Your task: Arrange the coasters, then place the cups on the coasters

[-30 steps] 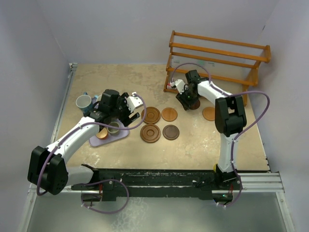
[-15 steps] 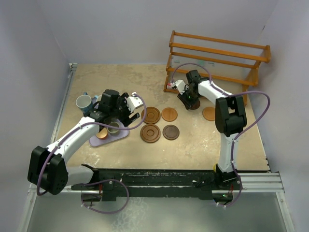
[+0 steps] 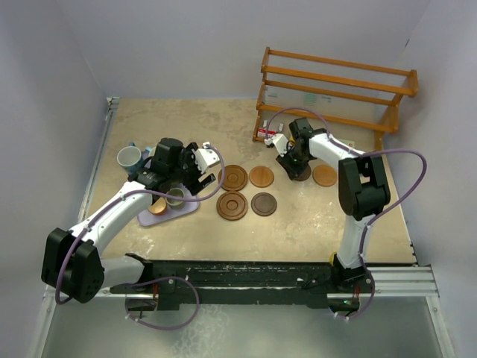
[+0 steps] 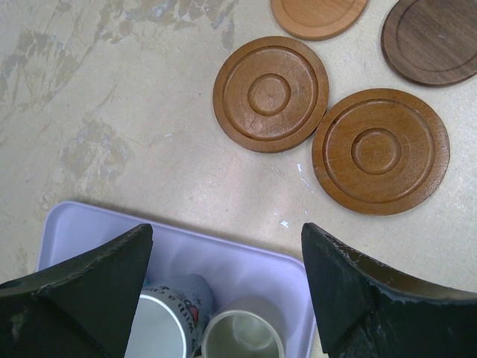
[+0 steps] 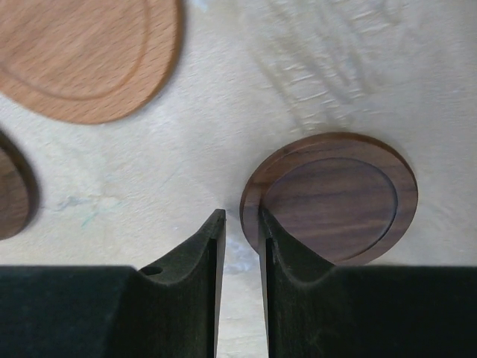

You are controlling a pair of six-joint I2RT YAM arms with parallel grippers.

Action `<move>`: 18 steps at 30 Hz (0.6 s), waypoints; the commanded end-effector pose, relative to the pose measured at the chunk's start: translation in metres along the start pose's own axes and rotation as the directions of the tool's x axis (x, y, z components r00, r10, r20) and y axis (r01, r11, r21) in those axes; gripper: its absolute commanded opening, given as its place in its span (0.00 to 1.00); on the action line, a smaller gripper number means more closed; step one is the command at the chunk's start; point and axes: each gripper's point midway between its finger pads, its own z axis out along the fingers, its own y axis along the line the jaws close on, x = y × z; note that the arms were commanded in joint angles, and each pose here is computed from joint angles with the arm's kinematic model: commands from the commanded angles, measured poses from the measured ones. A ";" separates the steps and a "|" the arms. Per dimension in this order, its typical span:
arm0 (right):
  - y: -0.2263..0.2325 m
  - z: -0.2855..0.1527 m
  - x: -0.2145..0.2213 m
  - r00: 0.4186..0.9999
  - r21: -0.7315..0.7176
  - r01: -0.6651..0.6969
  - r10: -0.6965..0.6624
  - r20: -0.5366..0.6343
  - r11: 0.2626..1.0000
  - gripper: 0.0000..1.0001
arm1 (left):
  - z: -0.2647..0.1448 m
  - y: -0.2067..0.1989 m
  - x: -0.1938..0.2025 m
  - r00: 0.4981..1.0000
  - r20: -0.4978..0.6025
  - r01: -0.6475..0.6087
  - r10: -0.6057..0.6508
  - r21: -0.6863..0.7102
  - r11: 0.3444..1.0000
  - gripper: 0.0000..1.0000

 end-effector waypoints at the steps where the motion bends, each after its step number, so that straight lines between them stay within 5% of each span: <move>1: 0.030 -0.004 0.007 1.000 -0.067 0.014 -0.015 -0.013 0.998 0.26 | -0.005 0.004 -0.011 0.999 0.049 -0.023 0.023 -0.010 1.000 0.78; 18: 0.047 0.008 -0.013 0.997 -0.067 0.070 -0.073 -0.031 0.995 0.26 | -0.008 0.003 -0.010 0.998 0.049 -0.027 0.027 -0.012 1.000 0.78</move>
